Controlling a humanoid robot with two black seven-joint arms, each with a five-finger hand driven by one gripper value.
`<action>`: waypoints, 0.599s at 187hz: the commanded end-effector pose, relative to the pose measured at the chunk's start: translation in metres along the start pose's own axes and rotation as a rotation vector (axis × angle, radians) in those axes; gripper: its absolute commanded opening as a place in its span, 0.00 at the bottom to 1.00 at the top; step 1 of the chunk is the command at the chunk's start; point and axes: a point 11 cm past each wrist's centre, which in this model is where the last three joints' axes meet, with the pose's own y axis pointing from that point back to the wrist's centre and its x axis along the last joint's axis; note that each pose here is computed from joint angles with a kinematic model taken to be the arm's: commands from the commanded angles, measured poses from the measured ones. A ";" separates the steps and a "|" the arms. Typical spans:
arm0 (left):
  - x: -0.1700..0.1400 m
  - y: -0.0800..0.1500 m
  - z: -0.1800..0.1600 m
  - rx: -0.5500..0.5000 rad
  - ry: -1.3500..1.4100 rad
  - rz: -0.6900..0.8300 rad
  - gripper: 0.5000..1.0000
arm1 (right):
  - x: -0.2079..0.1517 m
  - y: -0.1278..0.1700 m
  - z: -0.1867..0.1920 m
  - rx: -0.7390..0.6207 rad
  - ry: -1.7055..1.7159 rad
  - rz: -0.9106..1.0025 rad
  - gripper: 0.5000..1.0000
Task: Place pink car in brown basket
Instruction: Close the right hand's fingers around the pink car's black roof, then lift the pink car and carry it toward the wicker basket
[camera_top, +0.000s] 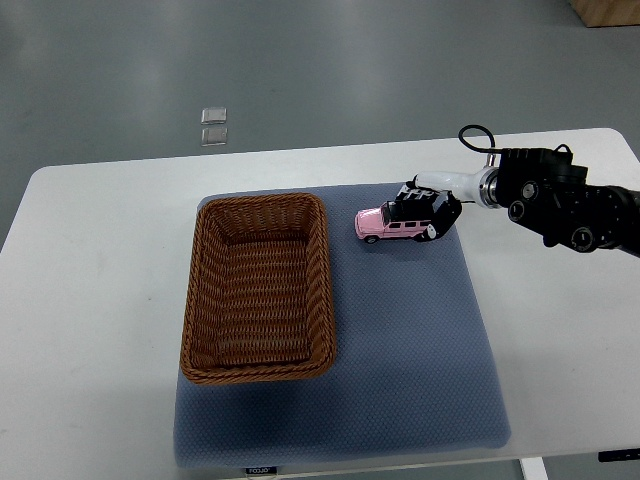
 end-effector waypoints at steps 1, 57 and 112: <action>0.001 0.000 0.000 0.001 0.001 0.004 1.00 | -0.003 -0.004 -0.006 0.010 0.002 0.004 0.21; 0.002 0.000 -0.001 0.001 0.001 0.007 1.00 | 0.009 -0.003 -0.011 0.016 0.019 0.031 0.00; 0.001 0.000 0.000 0.001 0.001 0.002 1.00 | 0.055 0.019 -0.010 0.013 0.035 0.096 0.00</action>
